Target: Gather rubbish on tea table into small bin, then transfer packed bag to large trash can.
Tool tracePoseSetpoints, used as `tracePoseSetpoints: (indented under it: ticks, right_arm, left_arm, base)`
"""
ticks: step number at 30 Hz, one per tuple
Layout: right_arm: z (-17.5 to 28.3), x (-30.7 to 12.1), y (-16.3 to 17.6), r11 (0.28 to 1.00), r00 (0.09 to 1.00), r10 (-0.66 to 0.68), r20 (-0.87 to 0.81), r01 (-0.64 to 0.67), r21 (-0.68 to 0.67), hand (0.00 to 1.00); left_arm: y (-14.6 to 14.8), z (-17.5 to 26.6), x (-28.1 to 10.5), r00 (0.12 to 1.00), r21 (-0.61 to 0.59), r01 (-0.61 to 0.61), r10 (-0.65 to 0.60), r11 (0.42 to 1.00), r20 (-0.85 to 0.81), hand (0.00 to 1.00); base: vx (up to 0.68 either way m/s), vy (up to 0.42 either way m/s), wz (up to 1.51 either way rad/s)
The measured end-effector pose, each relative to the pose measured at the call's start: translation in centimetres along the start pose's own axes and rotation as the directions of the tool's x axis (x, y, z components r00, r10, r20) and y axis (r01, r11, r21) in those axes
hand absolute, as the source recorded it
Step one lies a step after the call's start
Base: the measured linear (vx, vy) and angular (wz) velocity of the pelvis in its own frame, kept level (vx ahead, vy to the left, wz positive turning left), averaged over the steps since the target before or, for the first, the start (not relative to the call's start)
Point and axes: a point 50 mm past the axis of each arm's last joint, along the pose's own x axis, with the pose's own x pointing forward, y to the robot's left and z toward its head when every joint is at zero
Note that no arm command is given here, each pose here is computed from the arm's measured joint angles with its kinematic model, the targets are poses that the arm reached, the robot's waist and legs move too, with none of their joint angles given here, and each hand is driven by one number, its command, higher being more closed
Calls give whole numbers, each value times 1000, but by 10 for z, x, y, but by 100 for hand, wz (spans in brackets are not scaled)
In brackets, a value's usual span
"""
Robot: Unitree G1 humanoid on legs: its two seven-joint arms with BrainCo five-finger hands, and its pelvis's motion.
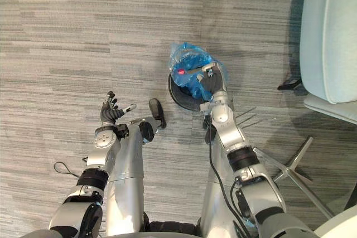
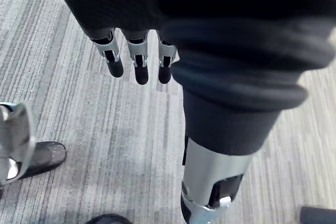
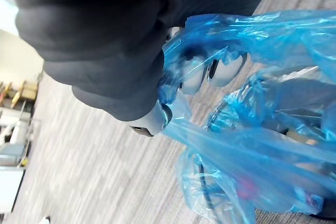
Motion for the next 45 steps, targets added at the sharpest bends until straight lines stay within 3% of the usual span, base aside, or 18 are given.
tracePoseSetpoints:
  ticks: [3, 5, 8, 13, 16, 21, 25, 33, 39, 41, 45]
  right_arm:
    - [-4, -17, 4, 983, 1000, 10, -21, -6, 181, 100]
    - [-9, -33, 9, 925, 998, 31, -50, -9, 380, 100]
    - [-16, -62, 15, 837, 995, 67, -77, -14, 546, 100]
    - [-7, -91, 14, 778, 996, 88, 4, -71, 624, 100]
    - [3, -91, 13, 771, 995, 74, 68, -100, 628, 100]
    - [-2, -97, 10, 836, 995, 81, 58, -100, 540, 100]
    - [19, -87, 14, 880, 982, 101, 157, -162, 446, 100]
    - [60, -56, -3, 956, 930, 82, 357, -175, 236, 100]
    - [87, -36, -15, 974, 868, 162, 469, -218, 68, 100]
    - [90, -32, -18, 976, 863, 167, 477, -214, 45, 100]
    - [99, -35, 11, 937, 814, 282, 508, -348, 37, 100]
  left_arm:
    - [0, -12, -7, 999, 28, 12, -10, 1000, -39, 0]
    - [-3, -25, -16, 996, 51, 49, -45, 997, -76, 0]
    - [-1, -54, -38, 984, 66, 68, -56, 996, -170, 0]
    - [7, -94, -75, 949, 95, 112, -79, 989, -306, 0]
    - [11, -97, -78, 945, 98, 122, -85, 988, -315, 0]
    - [16, -80, -74, 968, 103, 113, -86, 988, -235, 0]
    - [22, -63, -82, 987, 94, 95, -81, 991, -136, 0]
    - [-3, -32, -93, 982, 47, 189, -190, 981, 13, 0]
    - [-12, -3, -79, 950, 156, 252, -275, 955, 150, 0]
    - [-25, 13, -70, 914, 256, 288, -345, 923, 214, 0]
    - [-31, 23, -66, 884, 361, 293, -395, 885, 251, 0]
  base:
    - [86, -61, -3]
    - [122, -38, 2]
    - [173, -20, 2]
    - [187, 18, -24]
    - [51, 53, -42]
    - [-60, -47, 16]
    - [-155, -120, -7]
    - [-228, -130, 39]
    - [-205, 48, 43]
    - [-179, 224, 33]
    - [-131, 169, 10]
